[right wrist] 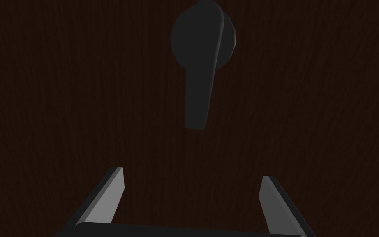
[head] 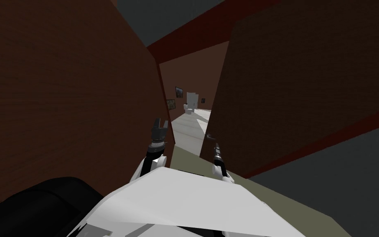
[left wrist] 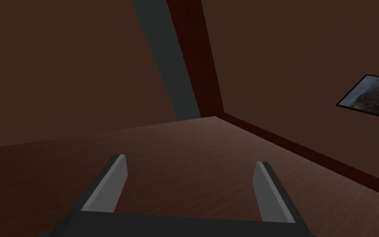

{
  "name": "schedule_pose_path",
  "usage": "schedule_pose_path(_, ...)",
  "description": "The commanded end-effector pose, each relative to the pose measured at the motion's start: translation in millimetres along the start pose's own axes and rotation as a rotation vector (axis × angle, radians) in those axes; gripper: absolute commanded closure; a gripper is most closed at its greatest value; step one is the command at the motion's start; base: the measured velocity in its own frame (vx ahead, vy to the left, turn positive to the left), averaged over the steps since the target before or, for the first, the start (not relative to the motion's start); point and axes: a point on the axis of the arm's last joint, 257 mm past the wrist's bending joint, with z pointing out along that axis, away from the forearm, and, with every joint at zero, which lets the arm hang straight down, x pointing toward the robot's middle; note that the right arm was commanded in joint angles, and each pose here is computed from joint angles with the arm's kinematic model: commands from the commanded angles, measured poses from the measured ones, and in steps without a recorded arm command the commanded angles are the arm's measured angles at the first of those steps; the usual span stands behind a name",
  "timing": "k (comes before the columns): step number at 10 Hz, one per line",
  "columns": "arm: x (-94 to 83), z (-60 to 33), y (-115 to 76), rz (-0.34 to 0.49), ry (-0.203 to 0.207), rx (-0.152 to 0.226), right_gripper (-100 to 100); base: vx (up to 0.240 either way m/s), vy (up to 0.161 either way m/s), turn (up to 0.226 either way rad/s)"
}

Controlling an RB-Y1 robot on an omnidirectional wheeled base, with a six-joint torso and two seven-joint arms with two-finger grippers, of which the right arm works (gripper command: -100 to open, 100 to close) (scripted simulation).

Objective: Pull the door open

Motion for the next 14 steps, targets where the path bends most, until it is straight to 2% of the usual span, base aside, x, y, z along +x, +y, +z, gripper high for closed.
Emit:
schedule_pose_path(1, 5.1, -0.4, 0.6, 0.008, 0.006, -0.005, -100, 0.191, -0.012, -0.002)
schedule_pose_path(7, 22.6, -1.8, 3.8, 0.029, 0.024, -0.015, -100, 0.193, 0.012, -0.02)
schedule_pose_path(8, 20.9, -1.5, 3.3, 0.027, 0.023, -0.014, -100, 0.091, 0.015, -0.003)
schedule_pose_path(9, 20.9, -1.5, 3.3, 0.027, 0.023, -0.014, 100, -0.012, -0.003, 0.004)
schedule_pose_path(14, 20.9, -1.5, 3.3, 0.027, 0.023, -0.014, 100, -0.018, -0.002, 0.002)
